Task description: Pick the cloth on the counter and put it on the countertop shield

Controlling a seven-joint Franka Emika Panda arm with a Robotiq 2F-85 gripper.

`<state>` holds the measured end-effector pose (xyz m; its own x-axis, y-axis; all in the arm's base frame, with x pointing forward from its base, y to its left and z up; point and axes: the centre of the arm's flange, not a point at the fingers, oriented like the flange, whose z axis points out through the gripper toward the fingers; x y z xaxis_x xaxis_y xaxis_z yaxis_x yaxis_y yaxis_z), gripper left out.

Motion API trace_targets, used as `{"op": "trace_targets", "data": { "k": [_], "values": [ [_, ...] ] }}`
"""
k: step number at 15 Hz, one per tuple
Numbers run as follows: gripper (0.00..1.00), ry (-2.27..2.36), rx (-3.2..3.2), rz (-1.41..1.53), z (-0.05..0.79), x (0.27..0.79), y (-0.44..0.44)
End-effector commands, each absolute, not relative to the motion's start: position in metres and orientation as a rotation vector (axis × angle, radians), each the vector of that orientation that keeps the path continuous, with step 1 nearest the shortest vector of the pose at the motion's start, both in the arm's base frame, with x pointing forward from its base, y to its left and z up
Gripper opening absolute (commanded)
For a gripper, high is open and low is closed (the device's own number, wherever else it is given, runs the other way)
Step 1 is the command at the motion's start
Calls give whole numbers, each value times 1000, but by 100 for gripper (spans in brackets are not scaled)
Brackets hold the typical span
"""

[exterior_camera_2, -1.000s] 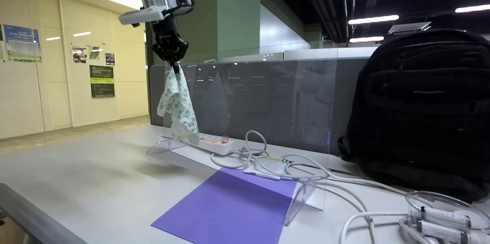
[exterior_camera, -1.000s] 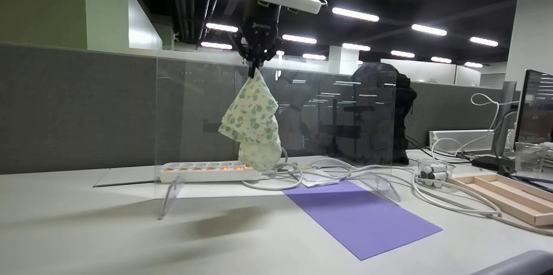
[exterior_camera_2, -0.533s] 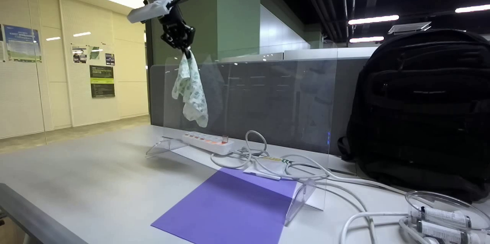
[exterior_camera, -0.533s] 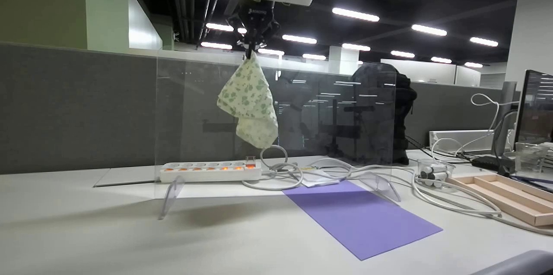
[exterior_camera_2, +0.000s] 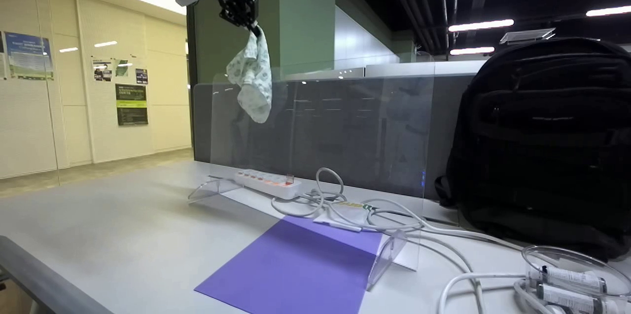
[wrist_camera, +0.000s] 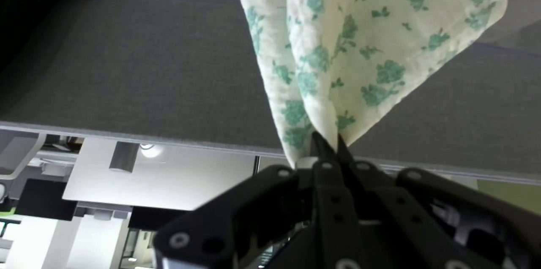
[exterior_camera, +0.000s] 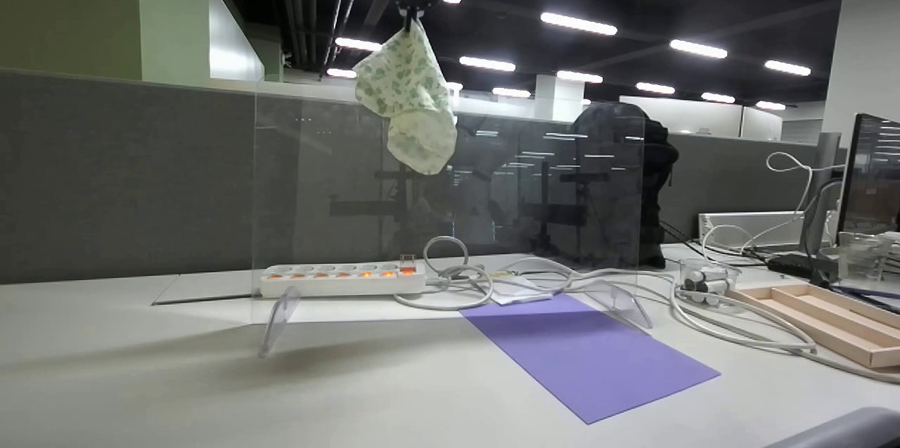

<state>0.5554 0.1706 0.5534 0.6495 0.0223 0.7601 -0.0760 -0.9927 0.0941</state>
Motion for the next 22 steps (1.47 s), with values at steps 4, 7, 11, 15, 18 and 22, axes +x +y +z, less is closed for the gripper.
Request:
{"op": "trace_targets", "data": {
  "k": [4, 7, 11, 15, 18, 22],
  "values": [
    [0, -357, 2657, 1340, 561, 573, 141],
    [0, -544, 2610, 1382, 555, 586, 116],
    [0, -766, 2478, 1464, 542, 600, 95],
    [0, -883, 2407, 1421, 518, 610, 89],
    [0, -917, 2409, 1355, 497, 614, 89],
    [0, -1068, 2329, 1344, 485, 620, 84]
  ]
}}
